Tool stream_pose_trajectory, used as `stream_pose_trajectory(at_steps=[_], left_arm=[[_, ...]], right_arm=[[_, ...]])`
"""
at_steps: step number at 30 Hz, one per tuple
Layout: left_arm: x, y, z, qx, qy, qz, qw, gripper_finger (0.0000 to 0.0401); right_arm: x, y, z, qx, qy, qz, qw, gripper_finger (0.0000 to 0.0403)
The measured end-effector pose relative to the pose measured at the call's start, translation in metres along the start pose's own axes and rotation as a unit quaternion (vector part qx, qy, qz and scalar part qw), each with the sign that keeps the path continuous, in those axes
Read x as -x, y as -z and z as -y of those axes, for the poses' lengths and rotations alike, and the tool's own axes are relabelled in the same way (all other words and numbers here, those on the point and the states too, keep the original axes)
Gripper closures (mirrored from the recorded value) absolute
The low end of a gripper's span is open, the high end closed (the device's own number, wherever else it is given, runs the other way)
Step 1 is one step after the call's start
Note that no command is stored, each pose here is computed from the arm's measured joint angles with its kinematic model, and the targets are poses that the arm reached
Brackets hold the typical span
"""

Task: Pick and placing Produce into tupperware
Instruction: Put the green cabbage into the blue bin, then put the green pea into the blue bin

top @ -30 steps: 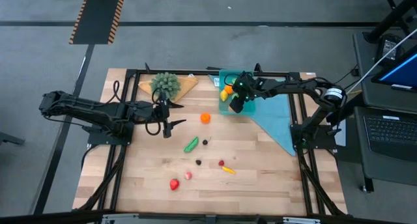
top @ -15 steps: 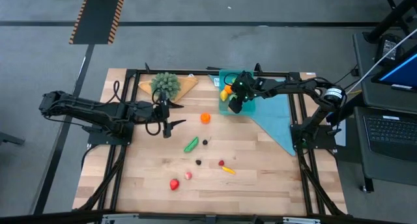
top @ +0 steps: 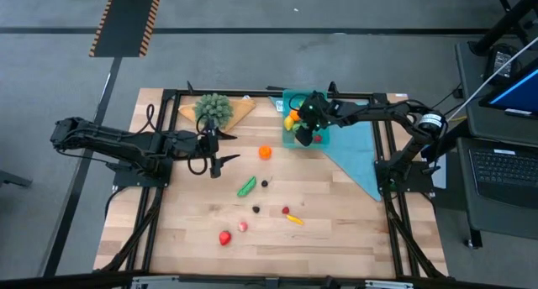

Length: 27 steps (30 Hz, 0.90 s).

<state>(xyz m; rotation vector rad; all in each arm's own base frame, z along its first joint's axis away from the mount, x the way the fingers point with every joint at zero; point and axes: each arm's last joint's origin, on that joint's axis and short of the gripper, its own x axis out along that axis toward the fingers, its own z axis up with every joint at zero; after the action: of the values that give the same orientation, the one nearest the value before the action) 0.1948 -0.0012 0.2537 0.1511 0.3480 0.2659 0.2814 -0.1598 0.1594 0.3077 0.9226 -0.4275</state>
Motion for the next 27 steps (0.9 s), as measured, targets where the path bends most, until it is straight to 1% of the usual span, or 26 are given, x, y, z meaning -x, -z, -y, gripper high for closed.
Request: stream_pose_trajectory(at_steps=[3,7,13,19,23,27], left_arm=[[0.0,0.0,0.0,-0.003,0.0,0.0,1.0,0.0136],[0.0,0.0,0.0,-0.01,0.0,0.0,1.0,0.0137],[0.0,0.001,0.0,-0.013,0.0,-0.003,1.0,0.0133],[0.0,0.001,0.0,-0.018,0.0,-0.004,1.0,0.0137],[0.0,0.001,0.0,-0.02,0.0,-0.007,1.0,0.0133],[0.002,0.002,-0.001,-0.02,0.001,-0.01,1.0,0.0133]], right_arm=[[0.004,-0.004,0.0,0.002,0.001,-0.016,1.0,0.0135],[0.011,-0.015,-0.001,0.004,0.0,-0.013,1.0,0.0135],[0.033,-0.025,-0.003,0.017,-0.003,0.024,1.0,0.0134],[0.076,-0.035,-0.008,0.026,-0.006,0.091,0.995,0.0134],[0.101,-0.027,-0.015,0.035,-0.014,0.137,0.99,0.0134],[0.114,-0.003,-0.024,0.037,-0.029,0.179,0.983,0.0134]])
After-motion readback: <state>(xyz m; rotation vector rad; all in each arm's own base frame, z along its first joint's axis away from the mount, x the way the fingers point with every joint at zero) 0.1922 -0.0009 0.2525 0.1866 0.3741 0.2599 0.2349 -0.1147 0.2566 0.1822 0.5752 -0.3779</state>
